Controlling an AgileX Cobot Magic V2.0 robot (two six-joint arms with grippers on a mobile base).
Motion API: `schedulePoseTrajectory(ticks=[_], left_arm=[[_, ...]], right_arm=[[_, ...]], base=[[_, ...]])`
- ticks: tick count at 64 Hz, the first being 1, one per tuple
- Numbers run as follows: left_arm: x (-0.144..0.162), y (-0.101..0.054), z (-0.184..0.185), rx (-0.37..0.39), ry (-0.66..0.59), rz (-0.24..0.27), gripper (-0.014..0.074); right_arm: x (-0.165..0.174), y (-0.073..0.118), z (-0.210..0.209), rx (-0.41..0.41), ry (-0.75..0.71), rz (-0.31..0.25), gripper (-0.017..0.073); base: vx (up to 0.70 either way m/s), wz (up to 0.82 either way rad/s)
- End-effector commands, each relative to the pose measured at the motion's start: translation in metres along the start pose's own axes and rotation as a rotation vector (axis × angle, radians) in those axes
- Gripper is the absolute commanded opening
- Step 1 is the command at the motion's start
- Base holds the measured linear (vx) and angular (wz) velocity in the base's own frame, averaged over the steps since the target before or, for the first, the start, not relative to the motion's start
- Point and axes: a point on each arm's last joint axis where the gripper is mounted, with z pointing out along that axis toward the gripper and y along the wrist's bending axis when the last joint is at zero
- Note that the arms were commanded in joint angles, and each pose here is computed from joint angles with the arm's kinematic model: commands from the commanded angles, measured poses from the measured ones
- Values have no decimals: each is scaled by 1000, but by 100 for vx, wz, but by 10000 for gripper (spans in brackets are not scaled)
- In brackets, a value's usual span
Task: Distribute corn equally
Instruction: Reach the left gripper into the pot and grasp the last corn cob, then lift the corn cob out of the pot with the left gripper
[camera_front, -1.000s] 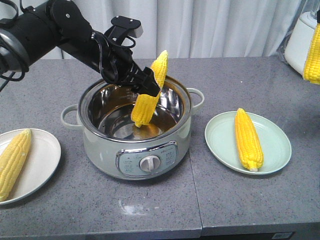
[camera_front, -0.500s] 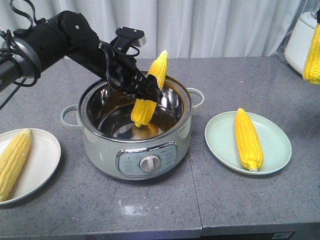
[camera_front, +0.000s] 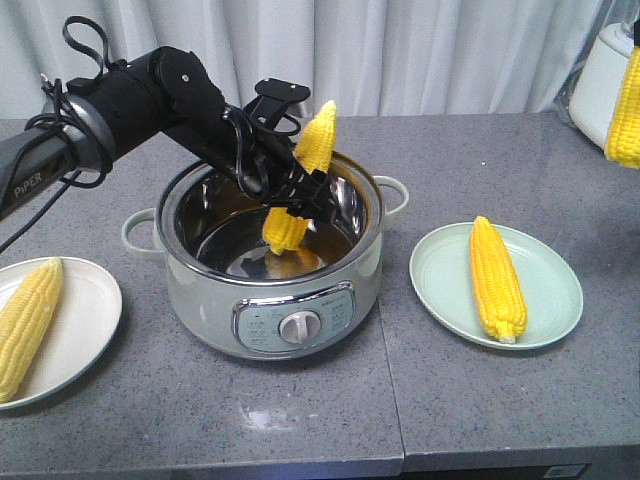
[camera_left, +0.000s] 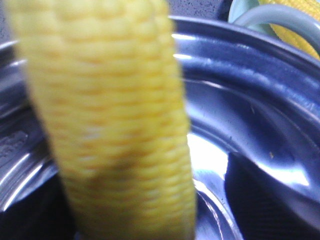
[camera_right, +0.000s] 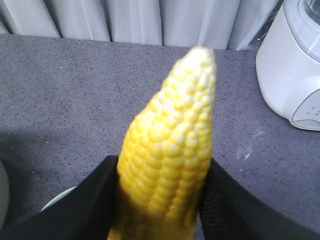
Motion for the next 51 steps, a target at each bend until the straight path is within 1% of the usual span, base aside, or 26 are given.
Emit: schedulePoseTrajectory(ticks=[1, 14, 20, 21, 23, 31, 36, 40, 42, 44, 47, 49, 51], left_arm=[[-22, -15, -34, -11, -141, 22, 415], [-22, -15, -35, -12, -145, 21, 160], [-24, -17, -41, -14, -155, 26, 50], [-24, -18, -42, -14, -158, 27, 18], [-26, -20, -47, -17, -170, 30, -10], [-34, -29, -71, -27, -226, 56, -7], [-40, -38, -94, -34, -260, 88, -7], [-44, -43, -113, -65, -279, 124, -7], [-45, -44, -122, -83, -286, 131, -6], [-46, -44, -131, -109, -292, 130, -6], [-47, -43, -147, -145, -309, 105, -6], [-47, -41, -158, -170, -321, 62, -6], [-46, -38, -167, -193, -329, 30, -6]], right_arm=[[-13, 3, -26, 24, -128, -9, 216], [-13, 3, -26, 24, -128, -9, 216], [-13, 3, -26, 24, -128, -9, 216], [-13, 3, -26, 24, -128, -9, 216], [-13, 3, -26, 24, -128, -9, 216], [-13, 3, -26, 24, -128, -9, 216], [-13, 3, -26, 24, -128, -9, 216], [-13, 3, -26, 24, -128, -9, 216], [-13, 3, -26, 24, -128, -9, 216], [-13, 3, -26, 24, -128, -9, 216], [-13, 3, -26, 24, -128, -9, 216], [-13, 3, -26, 24, -128, -9, 216], [-13, 3, -26, 24, -128, -9, 216]], base=[[0, 0], [0, 0], [0, 0], [0, 0], [0, 0], [0, 0], [0, 0], [0, 0], [0, 0], [0, 0], [0, 0], [0, 0], [0, 0]])
